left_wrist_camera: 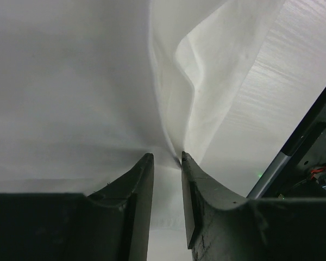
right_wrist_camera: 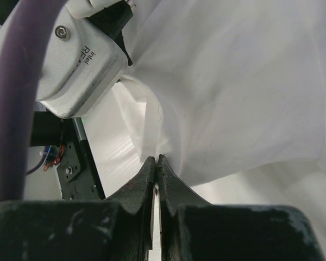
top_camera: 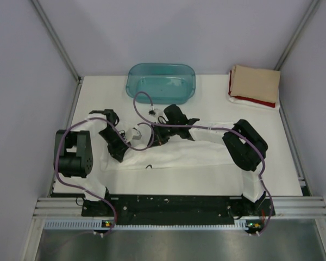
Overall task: Fold and stack the t-shirts
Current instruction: Fold the other side of the tshirt into a rectangle
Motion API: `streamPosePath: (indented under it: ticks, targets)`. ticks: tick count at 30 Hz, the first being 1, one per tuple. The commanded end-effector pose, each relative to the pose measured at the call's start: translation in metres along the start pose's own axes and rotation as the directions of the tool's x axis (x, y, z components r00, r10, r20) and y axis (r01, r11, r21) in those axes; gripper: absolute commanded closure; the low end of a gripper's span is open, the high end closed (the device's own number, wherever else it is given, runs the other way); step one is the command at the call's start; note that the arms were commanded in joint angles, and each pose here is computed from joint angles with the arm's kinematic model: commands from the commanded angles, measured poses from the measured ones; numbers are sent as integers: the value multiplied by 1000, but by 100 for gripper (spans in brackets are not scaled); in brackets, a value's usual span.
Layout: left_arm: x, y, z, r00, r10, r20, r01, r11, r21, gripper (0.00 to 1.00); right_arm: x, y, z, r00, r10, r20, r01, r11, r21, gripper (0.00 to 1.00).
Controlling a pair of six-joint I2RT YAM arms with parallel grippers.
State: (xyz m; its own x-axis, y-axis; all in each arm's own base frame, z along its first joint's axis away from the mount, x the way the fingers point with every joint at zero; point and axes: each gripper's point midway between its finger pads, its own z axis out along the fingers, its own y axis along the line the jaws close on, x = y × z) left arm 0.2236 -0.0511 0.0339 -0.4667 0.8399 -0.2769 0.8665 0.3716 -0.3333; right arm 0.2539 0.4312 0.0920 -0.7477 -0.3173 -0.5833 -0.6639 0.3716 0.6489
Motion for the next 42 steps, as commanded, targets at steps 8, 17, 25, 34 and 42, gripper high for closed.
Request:
streamPosePath:
  ticks: [8, 17, 25, 34, 42]
  targets:
    - [8, 2, 7, 999, -26, -30, 26, 1000, -7, 85, -27, 20, -15, 995, -61, 74, 63, 998, -27, 100]
    - [3, 11, -26, 995, -98, 15, 99, 987, -123, 100, -28, 30, -27, 993, -88, 77, 90, 996, -11, 100]
    - [8, 2, -84, 997, -73, 7, 71, 944, -321, 100, 3, 56, -21, 991, -135, 3, 134, 985, -110, 100]
    - [19, -46, -104, 998, -62, -26, 53, 963, -264, 100, 38, 50, -11, 991, -113, -69, 104, 987, -121, 100]
    - [56, -78, -52, 986, -102, -134, 98, 994, -39, 100, 48, 25, 11, 990, -85, -111, 75, 994, -84, 100]
